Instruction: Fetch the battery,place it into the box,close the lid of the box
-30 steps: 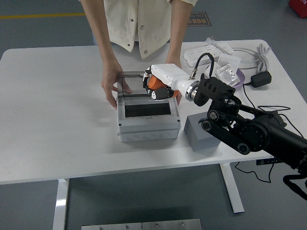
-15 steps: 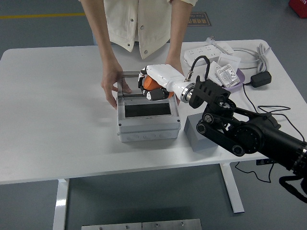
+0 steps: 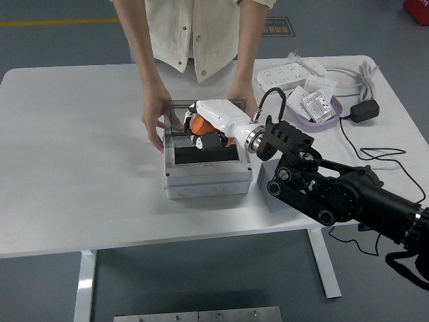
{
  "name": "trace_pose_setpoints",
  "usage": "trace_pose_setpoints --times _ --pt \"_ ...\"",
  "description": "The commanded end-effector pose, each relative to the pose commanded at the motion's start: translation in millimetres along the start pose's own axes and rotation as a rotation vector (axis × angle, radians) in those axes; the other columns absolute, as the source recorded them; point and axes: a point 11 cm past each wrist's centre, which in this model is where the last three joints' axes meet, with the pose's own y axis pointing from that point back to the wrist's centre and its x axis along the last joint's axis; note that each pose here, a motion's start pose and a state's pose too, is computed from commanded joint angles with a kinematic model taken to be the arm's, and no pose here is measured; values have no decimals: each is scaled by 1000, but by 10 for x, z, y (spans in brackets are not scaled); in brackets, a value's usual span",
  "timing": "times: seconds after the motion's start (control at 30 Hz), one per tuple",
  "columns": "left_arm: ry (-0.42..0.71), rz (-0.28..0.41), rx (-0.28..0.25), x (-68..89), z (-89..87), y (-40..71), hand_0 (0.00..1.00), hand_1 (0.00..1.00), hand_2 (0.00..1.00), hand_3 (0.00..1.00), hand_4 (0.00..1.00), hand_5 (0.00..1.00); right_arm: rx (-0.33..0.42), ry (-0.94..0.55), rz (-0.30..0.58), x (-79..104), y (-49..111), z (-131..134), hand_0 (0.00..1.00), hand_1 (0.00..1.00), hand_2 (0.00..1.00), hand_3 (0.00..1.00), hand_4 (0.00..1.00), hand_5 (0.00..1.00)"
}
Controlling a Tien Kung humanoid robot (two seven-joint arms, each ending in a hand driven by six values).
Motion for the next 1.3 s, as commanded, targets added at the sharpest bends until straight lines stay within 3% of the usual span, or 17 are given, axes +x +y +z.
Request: trace_pose_setpoints --times 0.13,0.17,0.33,0.37,0.53,0.57,0.73,0.77,0.93,0.97,1.13,1.17,1.3 --pt "0 -2 -2 -6 13 1 628 744 570 529 234 42 5 -1 -3 -21 -2 -17 274 307 305 301 24 2" --pt "0 -2 -3 -7 15 1 628 744 570 528 233 42 7 0 -4 -25 -3 -19 341 361 357 425 230 99" --pt "0 -2 -4 -6 25 1 628 744 570 528 233 42 14 -3 -15 -51 -4 -32 341 361 357 425 230 99" --pt "0 -2 -4 -6 26 1 628 743 570 529 231 40 15 -5 -16 -56 -5 -35 436 421 445 591 384 162" --pt "0 -3 -8 -7 43 2 628 743 570 529 231 40 18 -16 -25 -120 -5 -55 436 421 445 591 384 162" --pt "1 -3 -9 -8 46 3 627 743 570 529 229 38 18 -18 -27 -135 -4 -58 443 481 519 651 582 287" --pt "-1 -6 -10 -17 54 3 627 743 570 529 229 38 17 -21 -38 -209 6 -53 443 481 519 651 582 287" --pt "-1 -6 -11 -18 54 3 626 743 570 529 229 38 16 -22 -39 -216 8 -49 485 495 534 657 655 325" --pt "-2 -8 -11 -21 54 3 626 743 570 529 229 38 16 -26 -33 -194 16 -35 485 495 534 657 655 325" --pt "-3 -8 -11 -23 54 3 625 743 570 529 225 35 16 -28 -30 -174 17 -37 549 504 542 658 716 384" --pt "-3 -11 -12 -35 57 3 625 743 570 529 225 35 21 -48 -10 -49 25 -55 549 504 542 658 716 384" --pt "-4 -11 -11 -38 56 3 624 743 568 525 221 37 22 -55 -4 -13 29 -56 610 525 544 668 800 469" --pt "-5 -12 -10 -44 49 3 624 743 568 525 221 37 24 -75 22 133 47 -59 610 525 544 668 800 469"
